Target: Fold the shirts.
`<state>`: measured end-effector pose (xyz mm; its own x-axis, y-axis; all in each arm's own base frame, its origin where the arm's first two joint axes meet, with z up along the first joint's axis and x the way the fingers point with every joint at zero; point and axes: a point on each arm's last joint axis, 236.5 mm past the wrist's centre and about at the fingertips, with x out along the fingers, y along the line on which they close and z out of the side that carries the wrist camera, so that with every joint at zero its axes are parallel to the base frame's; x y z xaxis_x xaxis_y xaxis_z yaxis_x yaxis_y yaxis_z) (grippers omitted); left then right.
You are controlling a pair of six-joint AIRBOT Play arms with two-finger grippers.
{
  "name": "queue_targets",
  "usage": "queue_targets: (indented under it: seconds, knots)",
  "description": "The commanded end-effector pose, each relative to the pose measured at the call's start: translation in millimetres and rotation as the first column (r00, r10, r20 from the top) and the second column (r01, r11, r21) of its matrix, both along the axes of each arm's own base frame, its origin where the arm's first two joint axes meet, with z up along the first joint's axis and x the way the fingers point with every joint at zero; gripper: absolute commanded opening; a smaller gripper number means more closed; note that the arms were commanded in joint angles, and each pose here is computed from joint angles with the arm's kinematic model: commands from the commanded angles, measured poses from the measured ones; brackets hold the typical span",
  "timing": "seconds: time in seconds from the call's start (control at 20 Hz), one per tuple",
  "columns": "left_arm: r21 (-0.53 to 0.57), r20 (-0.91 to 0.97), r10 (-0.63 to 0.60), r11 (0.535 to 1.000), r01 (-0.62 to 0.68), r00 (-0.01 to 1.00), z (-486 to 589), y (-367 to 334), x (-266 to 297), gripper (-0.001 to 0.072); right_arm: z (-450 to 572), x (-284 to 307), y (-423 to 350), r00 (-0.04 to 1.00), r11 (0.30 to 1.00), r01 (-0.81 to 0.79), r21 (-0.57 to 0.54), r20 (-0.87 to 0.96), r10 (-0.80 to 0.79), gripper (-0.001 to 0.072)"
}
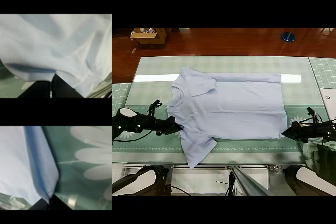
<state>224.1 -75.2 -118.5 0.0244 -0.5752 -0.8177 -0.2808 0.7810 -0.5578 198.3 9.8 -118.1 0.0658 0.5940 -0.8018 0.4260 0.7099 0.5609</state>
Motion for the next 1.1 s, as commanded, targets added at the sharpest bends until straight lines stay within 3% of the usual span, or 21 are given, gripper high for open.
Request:
queue_targets:
  seconds: [0.0, 0.15, 0.25, 0.35, 0.45, 0.6, 0.7, 0.8, 1.05]
  knots:
    - [-0.032, 0.052, -0.020, 0.999, 0.021, 0.998, 13.4, -5.5, 10.2, 0.0022, 18.4, 17.8, 22.8, 0.997, 0.997, -0.024, 0.079, 0.079, 0.018, 0.0021]
    - [-0.088, 0.247, -0.007, 0.996, 0.030, 0.969, 79.4, -13.2, 54.8, 0.0022, 103.2, 80.9, 29.3, 0.933, 0.986, -0.025, 0.166, 0.359, -0.037, 0.0021]
    - [-0.127, 0.494, 0.029, 0.991, 0.039, 0.869, 169.2, -17.3, 95.2, 0.0022, 198.6, 126.4, 30.7, 0.786, 0.977, -0.023, 0.210, 0.607, -0.112, 0.0021]
    - [-0.118, 0.736, 0.060, 0.992, 0.040, 0.675, 283.7, -14.8, 116.4, 0.0022, 309.0, 150.1, 30.6, 0.545, 0.980, -0.035, 0.197, 0.826, -0.146, 0.0021]
    - [-0.028, 0.903, 0.015, 0.999, 0.024, 0.429, 393.3, -11.1, 106.7, 0.0022, 405.1, 148.4, 29.3, 0.304, 0.996, -0.001, 0.091, 0.949, -0.087, 0.0021]
    - [0.090, 0.992, -0.085, 0.995, -0.042, 0.092, 521.4, -17.8, 59.2, 0.0022, 520.1, 116.9, 40.1, 0.027, 0.995, 0.087, -0.048, 0.999, 0.046, 0.0021]
    - [0.156, 0.984, -0.165, 0.980, -0.119, -0.066, 578.9, -21.8, 23.8, 0.0022, 571.9, 91.6, 49.3, -0.076, 0.986, 0.148, -0.078, 0.993, 0.090, 0.0021]
    - [0.198, 0.958, -0.239, 0.951, -0.237, -0.159, 619.0, -16.9, -5.7, 0.0021, 604.5, 68.0, 55.5, -0.130, 0.966, 0.222, -0.134, 0.978, 0.166, 0.0021]
    - [0.177, 0.899, -0.356, 0.827, -0.533, -0.254, 685.6, 10.5, -79.1, 0.0022, 659.4, 14.3, 54.3, -0.191, 0.874, 0.445, -0.194, 0.933, 0.304, 0.0021]
